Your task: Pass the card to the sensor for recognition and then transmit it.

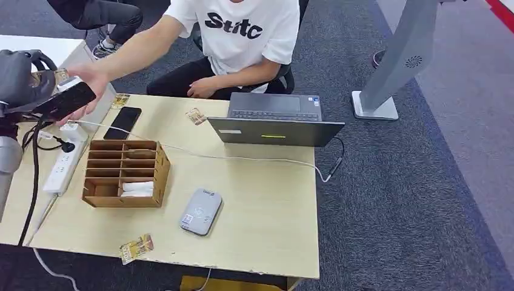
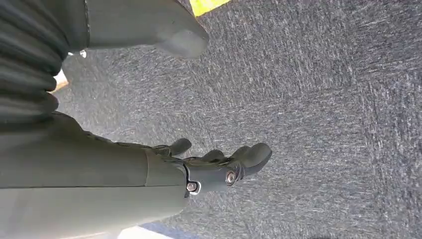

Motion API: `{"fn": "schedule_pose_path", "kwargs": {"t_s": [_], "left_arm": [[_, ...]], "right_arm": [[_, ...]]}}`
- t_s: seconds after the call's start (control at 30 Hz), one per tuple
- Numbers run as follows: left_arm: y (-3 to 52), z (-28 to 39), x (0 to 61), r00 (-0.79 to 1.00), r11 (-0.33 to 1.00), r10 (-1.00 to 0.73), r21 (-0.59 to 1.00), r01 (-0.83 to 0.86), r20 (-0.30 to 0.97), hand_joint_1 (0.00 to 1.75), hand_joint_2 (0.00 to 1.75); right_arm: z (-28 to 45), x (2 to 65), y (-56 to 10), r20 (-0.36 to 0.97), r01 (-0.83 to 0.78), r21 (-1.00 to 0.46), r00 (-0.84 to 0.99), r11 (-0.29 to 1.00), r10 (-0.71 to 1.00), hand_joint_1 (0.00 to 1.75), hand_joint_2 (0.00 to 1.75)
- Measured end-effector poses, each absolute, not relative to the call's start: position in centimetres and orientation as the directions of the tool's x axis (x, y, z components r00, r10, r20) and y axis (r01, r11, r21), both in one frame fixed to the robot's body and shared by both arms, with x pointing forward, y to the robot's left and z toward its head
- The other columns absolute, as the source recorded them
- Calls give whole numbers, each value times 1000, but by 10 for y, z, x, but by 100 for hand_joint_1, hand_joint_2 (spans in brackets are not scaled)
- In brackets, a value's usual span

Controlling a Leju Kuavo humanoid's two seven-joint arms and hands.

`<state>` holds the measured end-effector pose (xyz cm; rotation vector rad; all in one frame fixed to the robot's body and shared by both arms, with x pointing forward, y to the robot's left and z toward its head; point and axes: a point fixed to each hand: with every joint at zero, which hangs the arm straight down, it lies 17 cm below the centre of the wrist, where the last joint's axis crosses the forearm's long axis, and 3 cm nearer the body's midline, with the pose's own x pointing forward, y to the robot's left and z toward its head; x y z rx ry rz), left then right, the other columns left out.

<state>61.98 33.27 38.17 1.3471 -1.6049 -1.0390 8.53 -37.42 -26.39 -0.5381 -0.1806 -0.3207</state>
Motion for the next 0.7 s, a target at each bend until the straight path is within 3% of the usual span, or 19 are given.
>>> {"fn": "schedule_pose_path", "kwargs": {"t_s": [0.3, 0.33, 0.37, 0.7], "left_arm": [[344, 399, 634, -80, 92, -995, 920, -381, 66, 175, 175], [343, 398, 636, -79, 92, -995, 921, -378, 67, 140, 175], [341, 396, 636, -81, 94, -994, 921, -377, 68, 0, 175], [281, 405, 622, -224, 209, -968, 866, -454, 115, 0, 175]], "right_arm": [[-263, 89, -374, 254, 332, -475, 938, 815, -235, 0, 175], [-263, 90, -374, 254, 333, -474, 938, 815, -235, 0, 175], [-263, 90, -374, 254, 333, -474, 938, 815, -235, 0, 175], [-263, 90, -375, 250, 331, -477, 939, 814, -235, 0, 175]]}}
